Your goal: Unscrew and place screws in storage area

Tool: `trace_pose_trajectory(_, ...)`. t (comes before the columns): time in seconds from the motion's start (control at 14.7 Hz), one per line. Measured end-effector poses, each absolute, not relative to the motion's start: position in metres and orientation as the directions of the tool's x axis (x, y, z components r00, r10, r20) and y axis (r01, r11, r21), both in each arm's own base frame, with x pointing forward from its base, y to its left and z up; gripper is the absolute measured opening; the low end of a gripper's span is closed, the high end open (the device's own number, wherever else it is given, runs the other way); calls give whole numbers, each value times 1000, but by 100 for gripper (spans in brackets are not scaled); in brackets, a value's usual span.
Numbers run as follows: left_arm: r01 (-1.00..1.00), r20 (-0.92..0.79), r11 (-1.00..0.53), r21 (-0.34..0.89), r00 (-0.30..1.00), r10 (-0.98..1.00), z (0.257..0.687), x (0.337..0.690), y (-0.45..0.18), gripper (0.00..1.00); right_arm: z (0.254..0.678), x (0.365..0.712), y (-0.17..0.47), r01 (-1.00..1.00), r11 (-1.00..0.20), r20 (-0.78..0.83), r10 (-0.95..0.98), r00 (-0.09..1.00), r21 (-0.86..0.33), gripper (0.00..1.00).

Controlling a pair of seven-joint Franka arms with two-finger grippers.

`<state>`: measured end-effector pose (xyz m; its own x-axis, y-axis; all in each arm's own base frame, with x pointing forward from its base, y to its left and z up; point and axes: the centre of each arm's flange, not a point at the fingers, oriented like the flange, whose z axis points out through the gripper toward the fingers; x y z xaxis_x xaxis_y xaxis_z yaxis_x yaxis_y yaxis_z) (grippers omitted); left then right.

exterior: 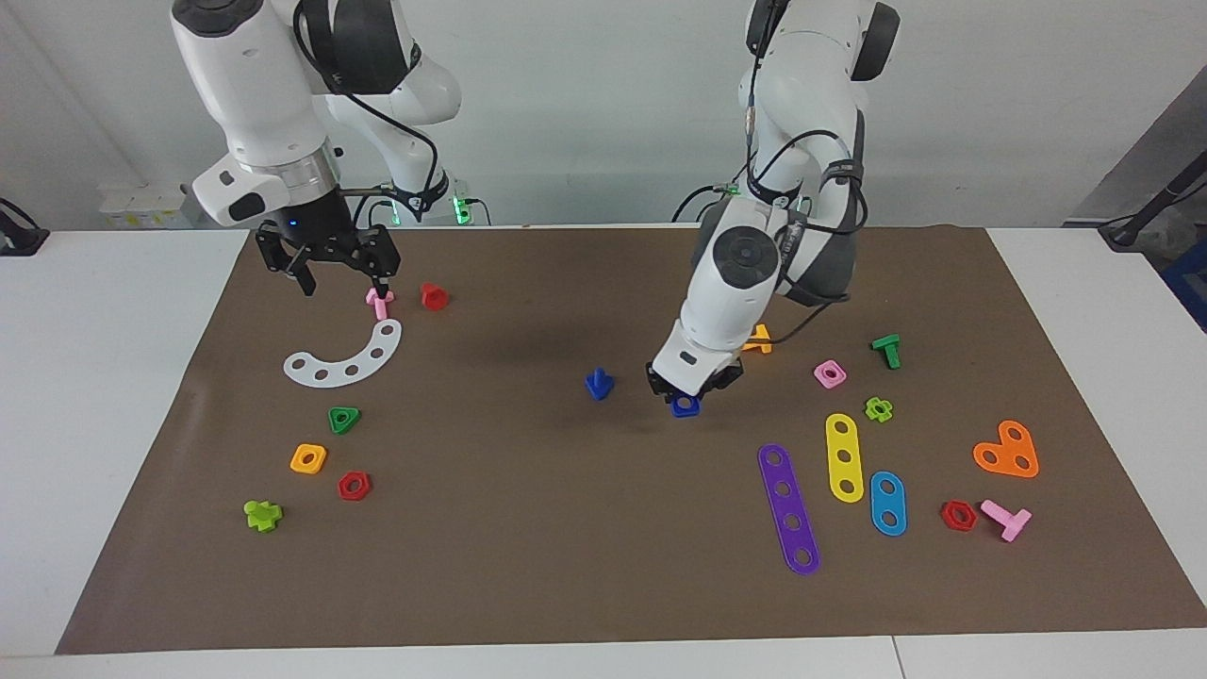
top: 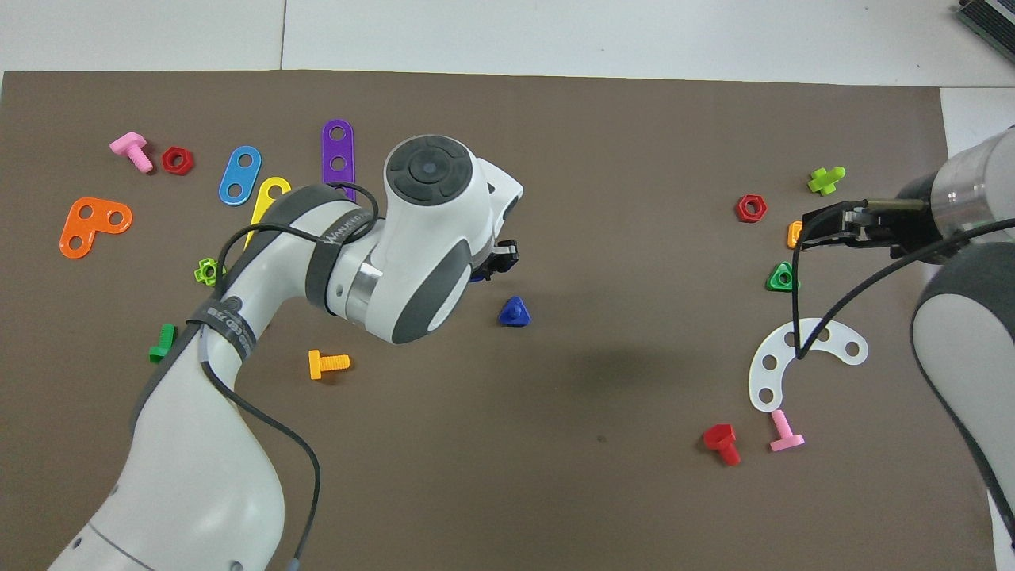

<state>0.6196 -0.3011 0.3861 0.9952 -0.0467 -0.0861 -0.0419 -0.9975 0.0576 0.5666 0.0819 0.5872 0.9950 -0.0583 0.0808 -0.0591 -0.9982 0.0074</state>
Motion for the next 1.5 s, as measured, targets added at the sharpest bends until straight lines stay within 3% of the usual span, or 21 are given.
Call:
trace_pose_trajectory(0.41, -262, -170, -965, 19, 950, -262, 321, 633, -179, 47, 524, 561, 223, -40, -999, 115, -43, 992, -27, 100)
trace_pose_trajectory(0.61, -314, -176, -949, -19, 936, -306, 296, 614, -165, 47, 473, 562, 288, -47, -998, 128, -53, 990, -50, 100)
trace_pose_trajectory(0.88, -337, -179, -941, -28, 928, -327, 295, 597, -161, 47, 412, 558, 342, -30, -998, 133, -37, 990, -54, 100)
trace_pose_trajectory(1.02, -340, -180, -940, -28, 927, -330, 293, 594, -160, 61, 396, 556, 353, -24, -999, 137, -30, 990, -45, 100)
trace_pose_trajectory(1.22, -340, -168, -940, -29, 929, -330, 296, 597, -160, 95, 376, 550, 373, 3, -999, 142, -1, 990, -33, 99)
trace_pose_trajectory(1.29, -338, -161, -941, -30, 931, -329, 300, 599, -159, 100, 368, 548, 377, 10, -1000, 142, 7, 990, -22, 99)
trace_pose_trajectory(1.5, -300, -159, -953, -34, 944, -291, 321, 612, -137, 100, 345, 549, 378, 16, -1000, 124, 17, 992, 5, 97)
